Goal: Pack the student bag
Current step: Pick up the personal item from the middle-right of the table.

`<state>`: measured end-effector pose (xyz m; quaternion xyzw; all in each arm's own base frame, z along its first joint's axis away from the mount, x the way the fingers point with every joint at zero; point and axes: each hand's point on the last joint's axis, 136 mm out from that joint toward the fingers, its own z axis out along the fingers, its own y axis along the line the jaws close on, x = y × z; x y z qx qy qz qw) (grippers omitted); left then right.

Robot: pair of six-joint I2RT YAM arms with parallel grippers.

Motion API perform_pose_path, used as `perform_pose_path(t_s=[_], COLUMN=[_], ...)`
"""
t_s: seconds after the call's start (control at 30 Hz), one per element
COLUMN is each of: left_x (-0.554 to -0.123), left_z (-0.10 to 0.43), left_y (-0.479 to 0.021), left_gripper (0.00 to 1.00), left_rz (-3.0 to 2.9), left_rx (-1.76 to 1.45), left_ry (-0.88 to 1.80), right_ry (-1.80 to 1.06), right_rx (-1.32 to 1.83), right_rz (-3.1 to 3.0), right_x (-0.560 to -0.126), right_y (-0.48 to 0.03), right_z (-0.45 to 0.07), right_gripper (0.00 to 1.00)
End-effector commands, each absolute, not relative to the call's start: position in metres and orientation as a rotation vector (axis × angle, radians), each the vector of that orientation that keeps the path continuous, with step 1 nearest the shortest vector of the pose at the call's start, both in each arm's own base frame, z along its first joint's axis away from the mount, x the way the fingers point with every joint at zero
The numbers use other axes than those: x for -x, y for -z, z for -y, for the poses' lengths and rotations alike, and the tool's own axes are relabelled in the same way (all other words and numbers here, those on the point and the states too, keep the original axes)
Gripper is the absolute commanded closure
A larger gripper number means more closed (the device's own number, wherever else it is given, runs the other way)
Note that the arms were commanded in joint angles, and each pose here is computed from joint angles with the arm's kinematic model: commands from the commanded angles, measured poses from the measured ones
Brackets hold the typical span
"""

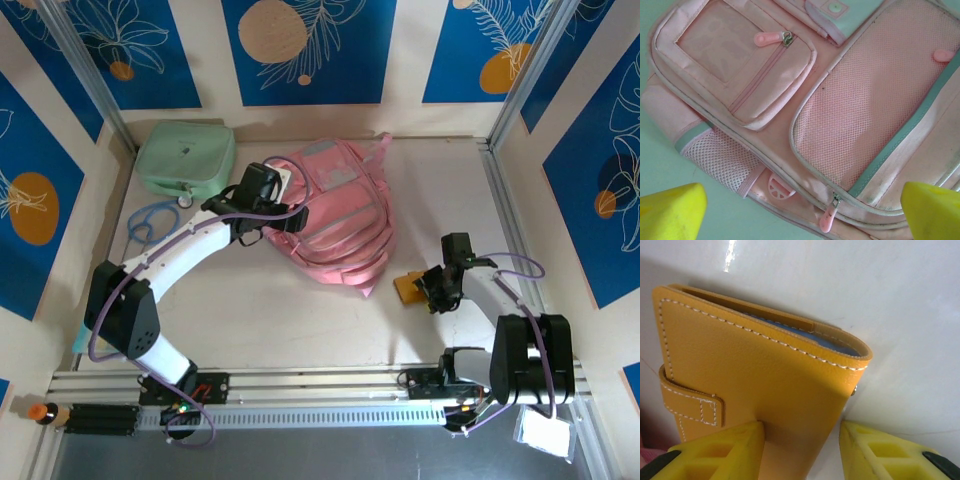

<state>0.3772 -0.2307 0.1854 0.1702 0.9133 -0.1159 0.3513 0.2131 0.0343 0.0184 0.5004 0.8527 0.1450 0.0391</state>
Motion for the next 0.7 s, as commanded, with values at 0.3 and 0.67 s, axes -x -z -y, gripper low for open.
perform_pose_path(t_s=[0.3,0.67], left_x=[-0.374,-0.362], left_z=[0.244,0.295], left_y=[-0.194,-0.189], left_gripper=[0.02,0.08], left_rz=[-2.366,-2.327], left_rx=[-0.470,-0.720], left_ry=[0.345,0.405], right_ry=[-0.421,-0.429], right_rx=[-1.544,-1.239], right_rz=[-2.635,-2.470], right_x=[-0.221,-0.256], right_y=[-0.018,-0.088], right_z=[-0.032,-0.016], right_gripper=[0.83,1.00])
